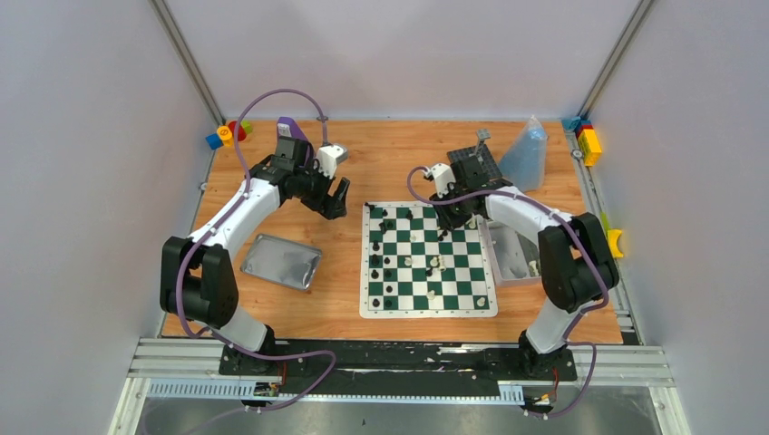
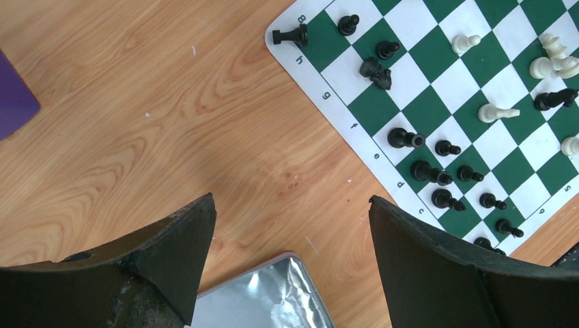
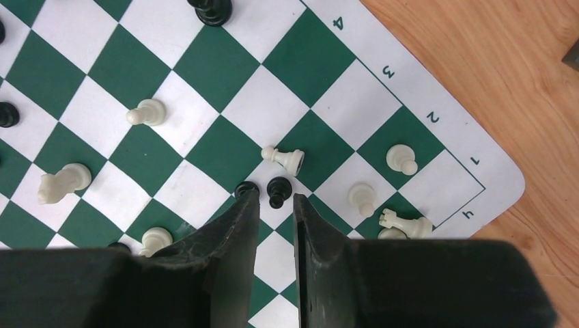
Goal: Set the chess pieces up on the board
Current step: Pick up the chess piece from the chessboard.
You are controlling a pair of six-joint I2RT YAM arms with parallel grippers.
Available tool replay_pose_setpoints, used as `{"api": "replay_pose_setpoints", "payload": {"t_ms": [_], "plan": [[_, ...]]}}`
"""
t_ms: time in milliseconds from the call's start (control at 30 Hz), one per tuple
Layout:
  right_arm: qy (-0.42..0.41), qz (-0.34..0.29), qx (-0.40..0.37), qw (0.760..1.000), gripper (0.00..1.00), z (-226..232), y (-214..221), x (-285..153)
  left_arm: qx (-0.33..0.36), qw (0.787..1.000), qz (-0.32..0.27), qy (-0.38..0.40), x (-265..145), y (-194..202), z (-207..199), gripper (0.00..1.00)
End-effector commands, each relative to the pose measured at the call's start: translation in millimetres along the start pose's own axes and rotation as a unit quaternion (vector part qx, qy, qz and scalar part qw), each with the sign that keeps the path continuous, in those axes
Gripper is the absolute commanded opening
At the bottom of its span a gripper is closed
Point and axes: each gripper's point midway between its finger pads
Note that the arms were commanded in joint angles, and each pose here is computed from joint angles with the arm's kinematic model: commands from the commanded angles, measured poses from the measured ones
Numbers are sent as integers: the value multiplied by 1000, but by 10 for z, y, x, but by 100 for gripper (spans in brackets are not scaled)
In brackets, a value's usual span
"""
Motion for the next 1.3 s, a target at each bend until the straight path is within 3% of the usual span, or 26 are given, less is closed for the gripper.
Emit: {"api": "replay_pose_setpoints", "payload": {"t_ms": [0, 1267], "plan": [[-2, 13, 5, 1000, 25, -16, 57, 50, 15, 1000, -19, 1, -66, -87, -28, 90], [-1, 33, 11, 999, 22, -121, 49, 217, 24, 999, -26, -5, -85, -85, -12, 91]]}}
Point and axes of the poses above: each gripper's point midway between its finger pads, its own x axis out along the fingers, its own z axis along the line the jaws close on, y = z × x, and after that the axes turned 12 degrees about -x, right-handed
